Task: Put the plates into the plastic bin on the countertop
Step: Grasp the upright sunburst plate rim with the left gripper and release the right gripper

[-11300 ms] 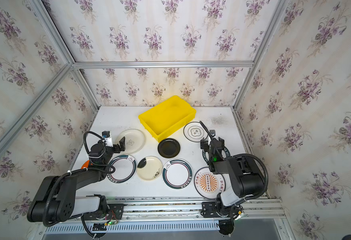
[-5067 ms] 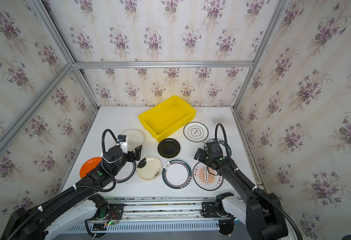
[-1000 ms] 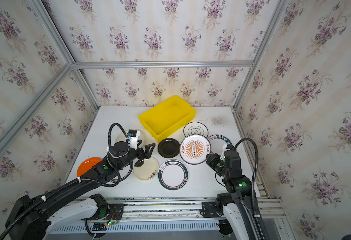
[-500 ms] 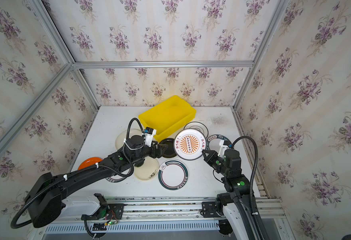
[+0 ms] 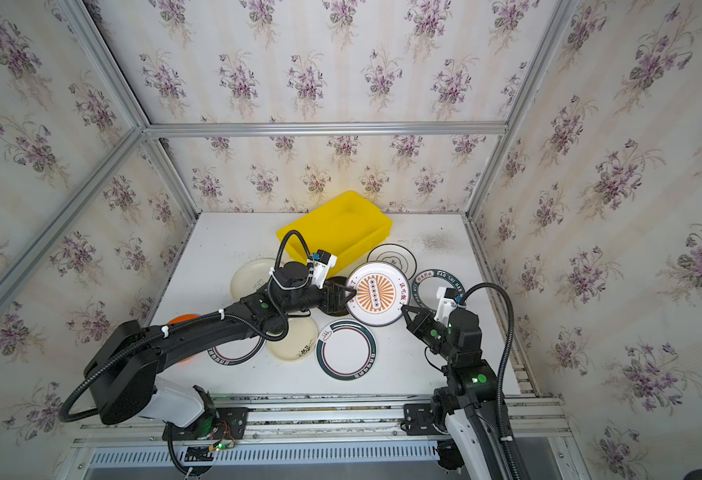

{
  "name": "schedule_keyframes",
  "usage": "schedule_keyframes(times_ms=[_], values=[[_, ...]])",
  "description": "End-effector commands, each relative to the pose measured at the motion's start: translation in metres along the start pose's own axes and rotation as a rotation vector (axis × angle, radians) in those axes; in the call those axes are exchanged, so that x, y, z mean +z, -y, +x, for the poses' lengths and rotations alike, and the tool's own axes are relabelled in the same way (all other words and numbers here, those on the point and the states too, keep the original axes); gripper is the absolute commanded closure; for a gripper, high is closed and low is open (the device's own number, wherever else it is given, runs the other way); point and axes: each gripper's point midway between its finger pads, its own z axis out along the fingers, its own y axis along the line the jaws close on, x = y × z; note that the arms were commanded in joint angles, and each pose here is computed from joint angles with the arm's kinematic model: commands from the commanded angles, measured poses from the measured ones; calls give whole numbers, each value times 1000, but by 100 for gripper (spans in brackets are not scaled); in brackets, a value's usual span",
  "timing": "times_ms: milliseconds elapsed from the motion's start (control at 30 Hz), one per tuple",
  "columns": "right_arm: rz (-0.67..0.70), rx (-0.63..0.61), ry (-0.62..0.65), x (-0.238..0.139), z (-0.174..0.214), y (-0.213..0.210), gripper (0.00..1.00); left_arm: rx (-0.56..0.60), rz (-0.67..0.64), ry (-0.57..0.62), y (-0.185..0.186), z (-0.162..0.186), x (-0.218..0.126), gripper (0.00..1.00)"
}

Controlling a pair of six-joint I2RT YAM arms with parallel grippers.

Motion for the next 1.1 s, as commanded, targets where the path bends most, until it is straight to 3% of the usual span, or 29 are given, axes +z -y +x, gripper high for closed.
schedule_keyframes(times_ms=[0, 167, 567, 633, 900, 1067], values=[[-99, -19, 28, -1, -9, -23, 100, -11, 53, 16, 12, -10, 4, 48], [-91, -34, 22, 1, -9, -22, 100, -22, 70, 5, 15, -13, 12, 56], [-78, -64, 4, 8, -12, -22, 98, -22, 83, -17, 19, -21, 24, 98], [-70, -72, 11, 7, -13, -21, 80, -14, 86, -16, 19, -26, 25, 100], [-31, -92, 32, 0, -13, -15, 40, -19, 39, 20, 4, -43, 23, 100], [37, -127, 32, -5, -13, -7, 36, -48, -28, 84, -21, -68, 9, 100]])
